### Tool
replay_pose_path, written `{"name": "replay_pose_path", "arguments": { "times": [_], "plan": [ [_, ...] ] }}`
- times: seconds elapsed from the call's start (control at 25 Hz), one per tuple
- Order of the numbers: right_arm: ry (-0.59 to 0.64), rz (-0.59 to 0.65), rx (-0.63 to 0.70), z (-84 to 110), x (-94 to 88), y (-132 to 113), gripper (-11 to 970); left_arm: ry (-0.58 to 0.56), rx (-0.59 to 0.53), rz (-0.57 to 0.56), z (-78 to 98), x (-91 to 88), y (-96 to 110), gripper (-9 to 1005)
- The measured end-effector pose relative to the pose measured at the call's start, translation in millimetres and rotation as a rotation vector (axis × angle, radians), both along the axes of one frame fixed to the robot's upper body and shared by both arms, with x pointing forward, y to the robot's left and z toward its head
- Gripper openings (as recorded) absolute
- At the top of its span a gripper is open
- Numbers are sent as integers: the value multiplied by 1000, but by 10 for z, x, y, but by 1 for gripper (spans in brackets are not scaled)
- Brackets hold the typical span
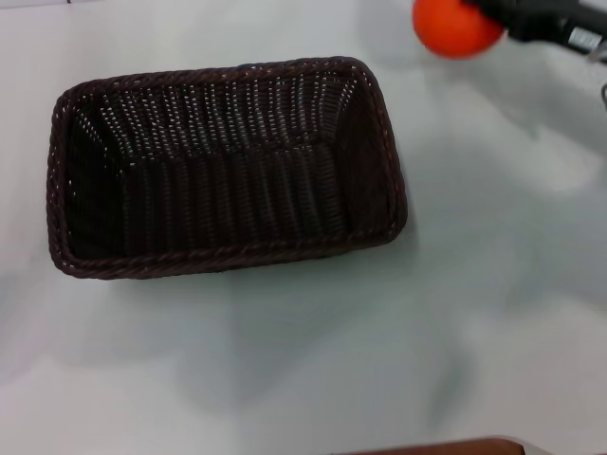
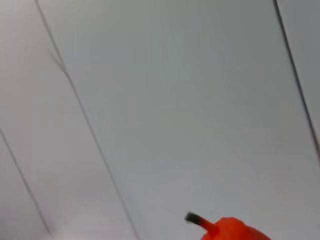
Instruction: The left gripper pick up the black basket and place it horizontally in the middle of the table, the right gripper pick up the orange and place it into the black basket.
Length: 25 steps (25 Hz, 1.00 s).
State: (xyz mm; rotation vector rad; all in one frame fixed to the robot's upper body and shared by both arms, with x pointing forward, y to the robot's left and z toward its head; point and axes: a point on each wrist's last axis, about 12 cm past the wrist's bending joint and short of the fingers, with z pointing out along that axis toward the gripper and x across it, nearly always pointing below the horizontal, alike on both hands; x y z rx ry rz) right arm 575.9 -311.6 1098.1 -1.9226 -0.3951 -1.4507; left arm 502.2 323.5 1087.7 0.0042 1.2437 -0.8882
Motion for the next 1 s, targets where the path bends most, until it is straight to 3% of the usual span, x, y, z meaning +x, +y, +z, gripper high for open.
{"name": "replay_pose_path", "arguments": {
  "times": [0.12, 0.16, 0.24, 0.36, 0.64, 1.0],
  "plan": [
    [-92, 91, 101, 170, -40, 115, 209, -3, -1, -3, 2, -7, -1, 690],
    [-139, 180, 132, 253, -51, 263, 197, -3, -1, -3, 2, -7, -1, 690],
    [-158, 237, 138, 286, -56, 365, 185, -3, -2, -5, 0, -7, -8, 691],
    [-173, 438, 101, 340, -51, 727, 168, -7, -2, -11, 5, -11, -16, 691],
    [-130, 530, 62, 276, -44, 960, 181, -3, -13, -15, -14, -53, -11, 691],
    [-119, 504, 91, 234, -78, 905, 379, 3, -23, -8, -39, -106, 9, 691]
  ]
}}
